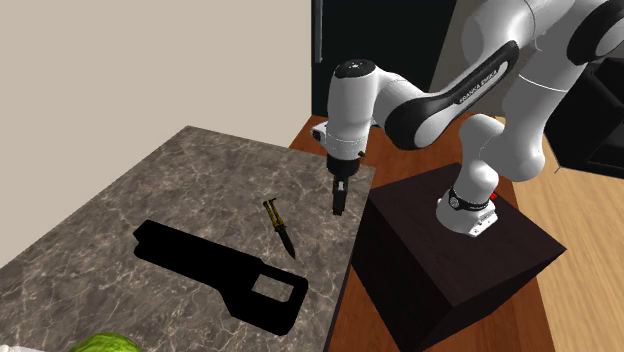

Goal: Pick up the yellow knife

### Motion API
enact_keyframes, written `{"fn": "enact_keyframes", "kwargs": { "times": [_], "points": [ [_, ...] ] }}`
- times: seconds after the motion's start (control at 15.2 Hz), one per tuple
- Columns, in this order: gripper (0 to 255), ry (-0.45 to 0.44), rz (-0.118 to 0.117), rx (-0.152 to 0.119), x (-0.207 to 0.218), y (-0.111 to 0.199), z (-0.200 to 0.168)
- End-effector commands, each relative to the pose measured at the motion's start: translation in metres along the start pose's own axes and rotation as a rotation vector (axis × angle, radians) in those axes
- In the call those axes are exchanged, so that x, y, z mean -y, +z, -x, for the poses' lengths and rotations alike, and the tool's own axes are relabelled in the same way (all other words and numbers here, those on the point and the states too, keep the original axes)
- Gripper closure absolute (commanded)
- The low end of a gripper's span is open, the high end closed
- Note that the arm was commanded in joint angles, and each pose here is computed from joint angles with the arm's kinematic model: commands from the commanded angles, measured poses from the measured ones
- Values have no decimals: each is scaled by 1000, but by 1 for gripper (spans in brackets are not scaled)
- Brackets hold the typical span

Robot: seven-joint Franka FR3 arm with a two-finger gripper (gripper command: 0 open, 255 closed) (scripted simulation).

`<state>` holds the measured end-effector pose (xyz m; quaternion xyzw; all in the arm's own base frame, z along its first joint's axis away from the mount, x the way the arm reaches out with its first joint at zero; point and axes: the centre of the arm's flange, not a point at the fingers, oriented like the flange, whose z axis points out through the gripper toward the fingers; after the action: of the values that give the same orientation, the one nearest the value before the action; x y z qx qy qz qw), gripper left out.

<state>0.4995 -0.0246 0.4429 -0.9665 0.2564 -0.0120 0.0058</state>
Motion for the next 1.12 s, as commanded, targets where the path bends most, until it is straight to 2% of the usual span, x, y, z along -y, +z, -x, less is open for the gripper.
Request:
{"fn": "enact_keyframes", "kwargs": {
  "times": [0.0, 0.46, 0.92, 1.06],
  "points": [
    [0, 68, 3, 2, 3, 17, -20],
    [0, 297, 16, 9, 1, 73, -95],
    [0, 525, 28, 17, -19, 129, -167],
    [0, 543, 29, 17, -21, 138, -172]
  ]
}}
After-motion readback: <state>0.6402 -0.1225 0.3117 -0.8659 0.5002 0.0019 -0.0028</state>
